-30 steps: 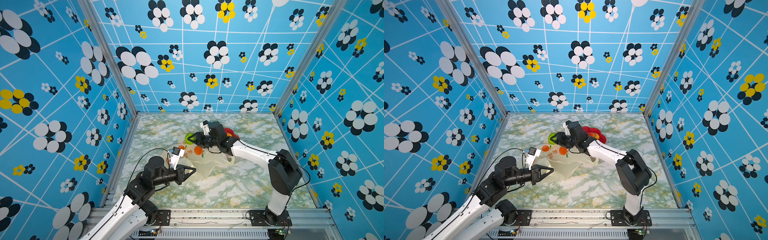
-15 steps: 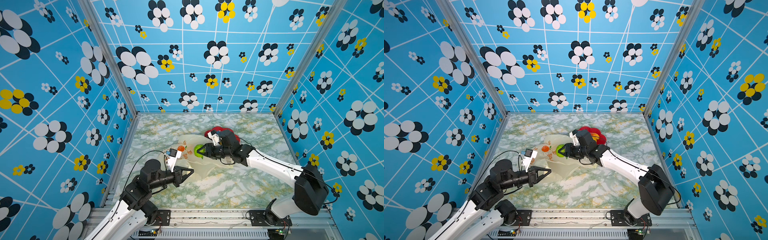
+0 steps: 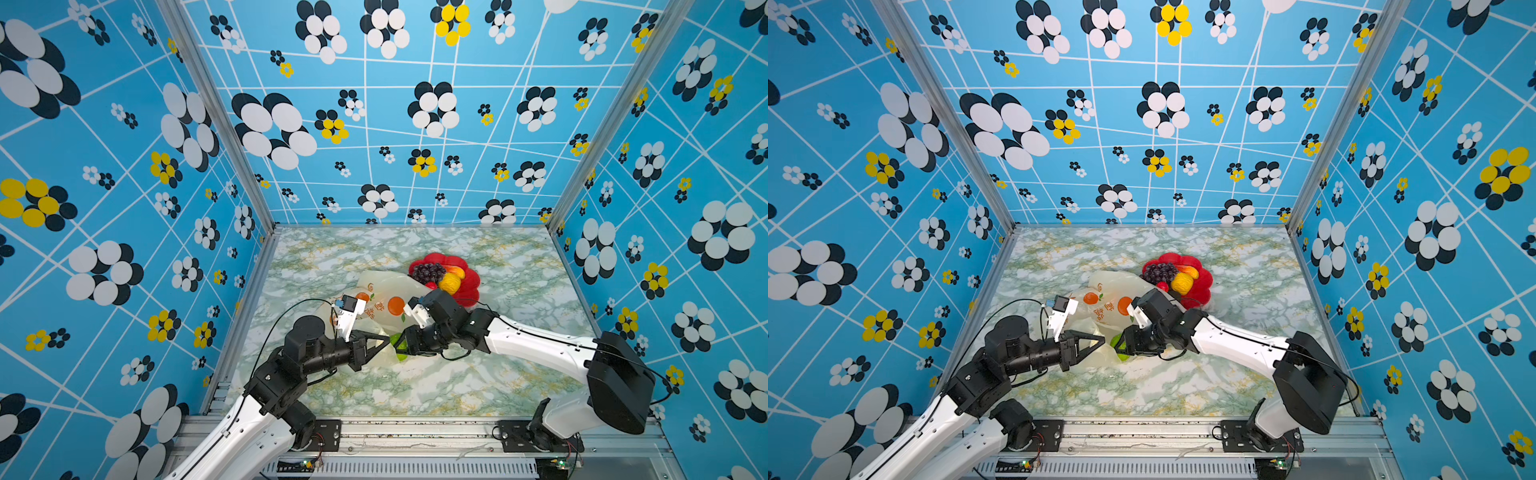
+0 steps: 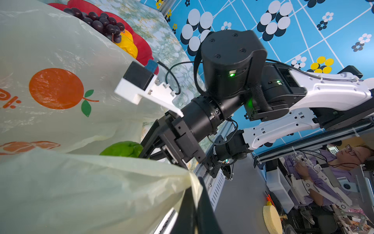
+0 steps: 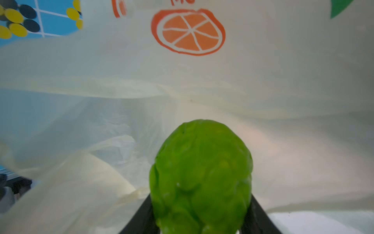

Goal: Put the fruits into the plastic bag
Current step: 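Open the right gripper inside the bag and withdraw it toward the plate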

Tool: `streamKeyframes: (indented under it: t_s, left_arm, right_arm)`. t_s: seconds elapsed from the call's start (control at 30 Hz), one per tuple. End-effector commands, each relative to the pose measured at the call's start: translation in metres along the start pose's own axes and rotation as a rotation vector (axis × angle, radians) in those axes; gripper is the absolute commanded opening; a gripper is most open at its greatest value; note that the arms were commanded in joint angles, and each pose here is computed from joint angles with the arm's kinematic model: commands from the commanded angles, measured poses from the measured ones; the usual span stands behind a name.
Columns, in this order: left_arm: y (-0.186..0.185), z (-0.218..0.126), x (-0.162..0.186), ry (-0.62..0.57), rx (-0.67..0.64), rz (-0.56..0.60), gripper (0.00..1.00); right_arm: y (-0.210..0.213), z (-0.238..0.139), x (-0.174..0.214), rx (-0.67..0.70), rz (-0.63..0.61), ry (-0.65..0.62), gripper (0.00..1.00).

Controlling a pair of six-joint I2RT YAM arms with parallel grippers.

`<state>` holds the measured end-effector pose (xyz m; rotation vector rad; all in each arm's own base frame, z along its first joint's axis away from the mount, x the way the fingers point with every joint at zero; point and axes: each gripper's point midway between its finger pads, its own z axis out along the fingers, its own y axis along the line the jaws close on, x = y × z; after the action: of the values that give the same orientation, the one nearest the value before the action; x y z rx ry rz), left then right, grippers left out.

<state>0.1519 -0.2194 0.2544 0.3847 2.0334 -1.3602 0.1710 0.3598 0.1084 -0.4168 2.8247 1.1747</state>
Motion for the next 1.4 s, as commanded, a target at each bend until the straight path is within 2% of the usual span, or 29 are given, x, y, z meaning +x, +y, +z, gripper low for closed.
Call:
streamKeyframes:
  t_s: [0.0, 0.17, 0.3, 0.43, 0.53, 0.63, 0.77, 0.87, 1.0, 1.2, 1.37]
  left_arm:
    - [-0.015, -0.003, -0.010, -0.038, 0.047, 0.045, 0.00]
    - [-0.023, -0.002, -0.016, -0.064, 0.088, 0.066, 0.00]
    - [-0.031, 0.000, -0.020, -0.078, 0.125, 0.073, 0.00]
    - [-0.031, 0.005, -0.015, -0.065, 0.153, 0.068, 0.00]
    - [-0.027, 0.005, -0.008, -0.054, 0.148, 0.060, 0.00]
    - [-0.024, 0.001, -0.005, -0.074, 0.137, 0.050, 0.00]
    - [-0.019, -0.010, -0.003, -0.104, 0.096, 0.067, 0.00]
    - [-0.014, -0.015, -0.002, -0.113, 0.065, 0.080, 0.00]
    - [-0.010, -0.013, -0.004, -0.124, 0.049, 0.090, 0.00]
    - [-0.010, 0.000, -0.010, -0.124, 0.077, 0.082, 0.00]
    - [-0.011, 0.004, -0.012, -0.121, 0.088, 0.076, 0.00]
  right_arm:
    - [0.017, 0.012, 0.001, -0.033, -0.037, 0.032, 0.34]
    - [0.014, 0.034, -0.025, -0.018, 0.023, -0.035, 0.34]
    - [0.022, 0.042, -0.065, -0.051, 0.077, -0.198, 0.33]
    - [0.040, 0.039, -0.114, -0.070, 0.057, -0.333, 0.32]
    - [0.058, 0.023, -0.160, -0.137, 0.056, -0.452, 0.32]
    - [0.058, -0.004, -0.202, -0.188, 0.082, -0.578, 0.32]
    - [0.048, -0.048, -0.223, -0.199, 0.094, -0.671, 0.32]
    - [0.042, -0.068, -0.213, -0.133, 0.049, -0.672, 0.33]
    - [0.032, -0.067, -0.186, -0.083, 0.013, -0.589, 0.34]
    - [0.014, -0.025, -0.149, -0.088, 0.035, -0.432, 0.34]
    - [0.026, 0.019, -0.148, -0.142, 0.048, -0.328, 0.36]
